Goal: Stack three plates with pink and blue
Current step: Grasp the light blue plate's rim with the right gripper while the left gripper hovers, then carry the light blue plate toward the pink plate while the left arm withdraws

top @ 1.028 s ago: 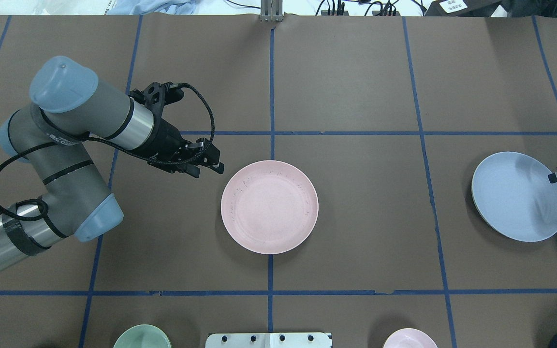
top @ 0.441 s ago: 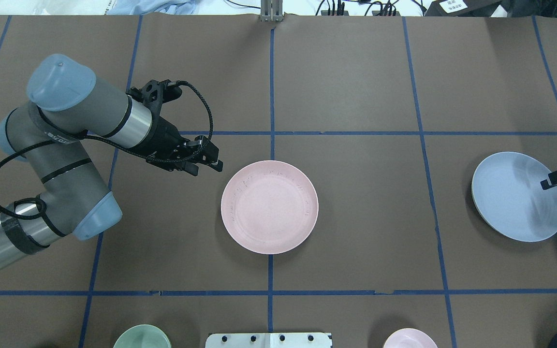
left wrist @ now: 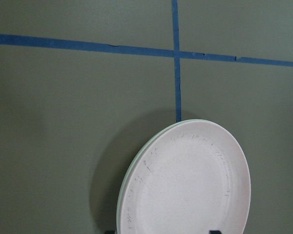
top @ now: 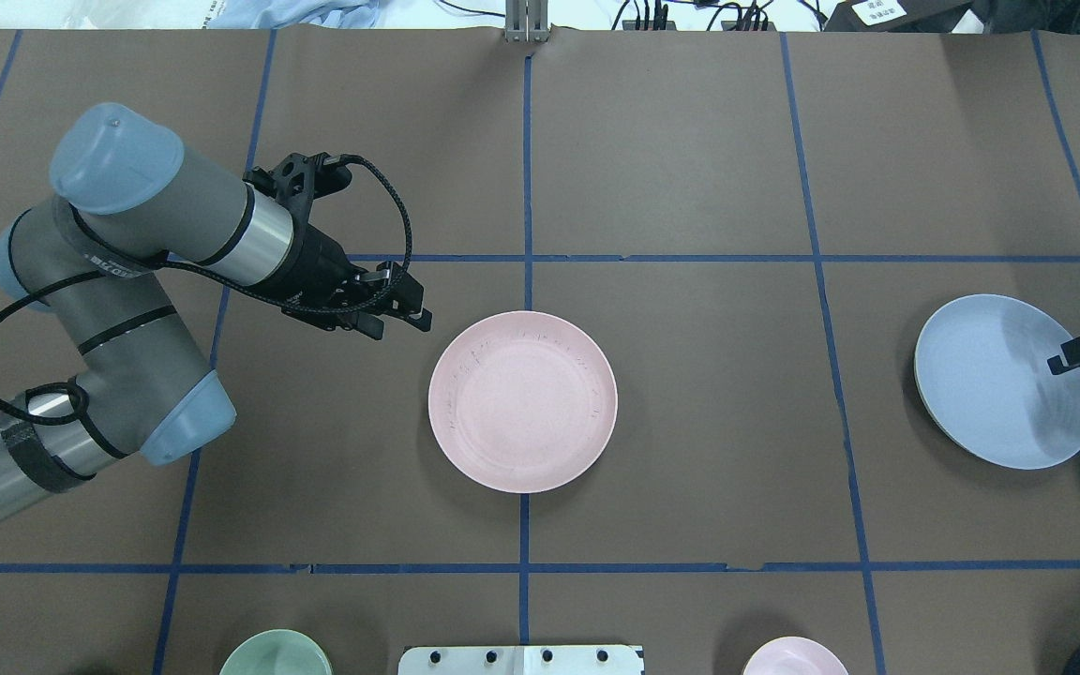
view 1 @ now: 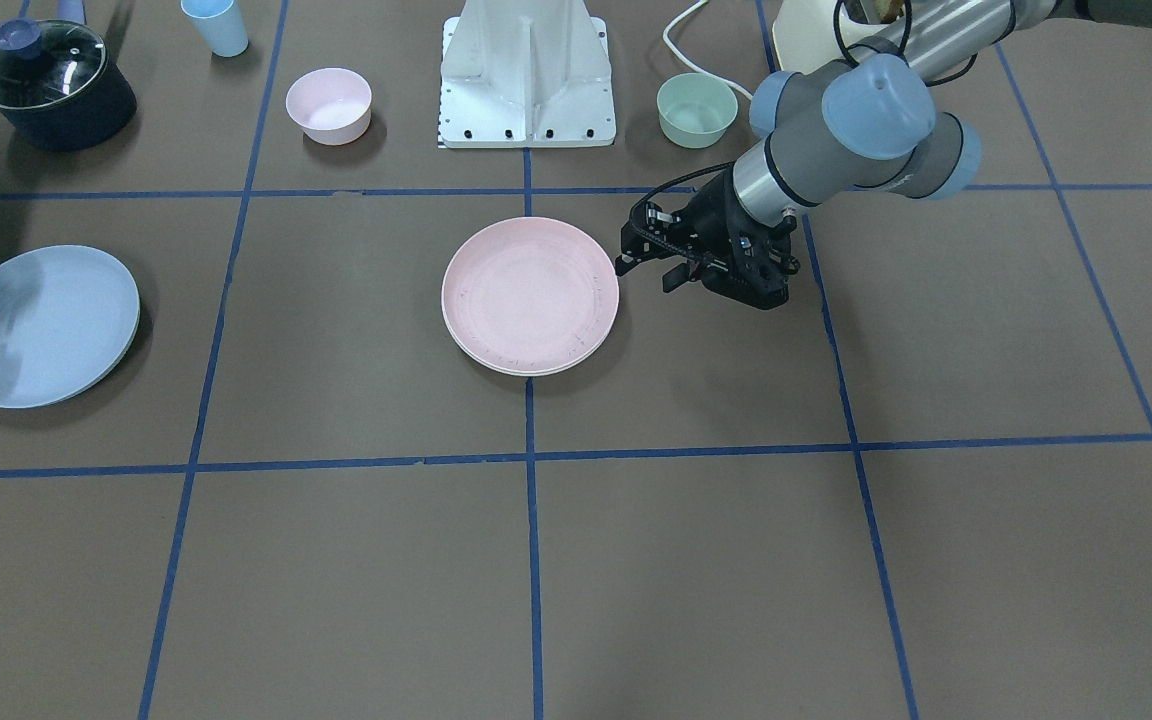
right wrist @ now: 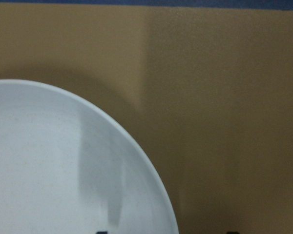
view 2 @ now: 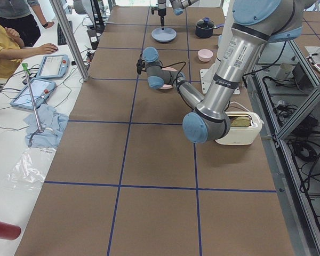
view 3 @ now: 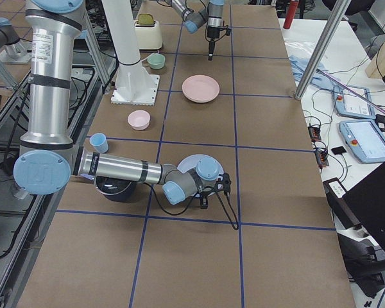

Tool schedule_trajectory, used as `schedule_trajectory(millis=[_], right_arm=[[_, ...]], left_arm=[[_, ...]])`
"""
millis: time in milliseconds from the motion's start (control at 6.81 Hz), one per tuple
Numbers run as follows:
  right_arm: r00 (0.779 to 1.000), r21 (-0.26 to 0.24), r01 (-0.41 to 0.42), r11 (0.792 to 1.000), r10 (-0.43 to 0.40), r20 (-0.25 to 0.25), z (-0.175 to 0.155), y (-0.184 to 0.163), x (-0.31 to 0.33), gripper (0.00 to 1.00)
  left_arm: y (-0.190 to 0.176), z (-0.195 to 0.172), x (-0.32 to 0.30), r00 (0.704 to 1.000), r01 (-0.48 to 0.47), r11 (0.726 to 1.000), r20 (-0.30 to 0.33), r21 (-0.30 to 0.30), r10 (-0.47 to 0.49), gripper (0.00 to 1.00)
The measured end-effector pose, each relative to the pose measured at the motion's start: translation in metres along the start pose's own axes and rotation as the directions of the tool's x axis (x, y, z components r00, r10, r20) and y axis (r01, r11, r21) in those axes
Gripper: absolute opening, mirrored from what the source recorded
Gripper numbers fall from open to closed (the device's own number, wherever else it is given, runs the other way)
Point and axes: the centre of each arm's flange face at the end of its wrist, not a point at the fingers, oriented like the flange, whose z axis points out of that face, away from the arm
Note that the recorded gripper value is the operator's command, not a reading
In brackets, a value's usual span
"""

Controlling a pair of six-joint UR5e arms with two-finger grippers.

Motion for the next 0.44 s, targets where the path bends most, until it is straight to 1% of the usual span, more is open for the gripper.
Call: schedule_trajectory(millis=[294,441], right_arm=[[1.000,-0.006,-0.004,1.000,0.004,-0.001,0.0025,0.0005,0.0018,0.00],[1.000,-0.008,-0.004,1.000,0.004,0.000,0.0031,0.0008,0.0023,0.00]], left_arm=[[0.0000,0.0000,0.0000,1.000,0.000,1.000,0.000,0.000,0.000,0.71],[0.0000,0.0000,0.0000,1.000,0.000,1.000,0.000,0.000,0.000,0.71]])
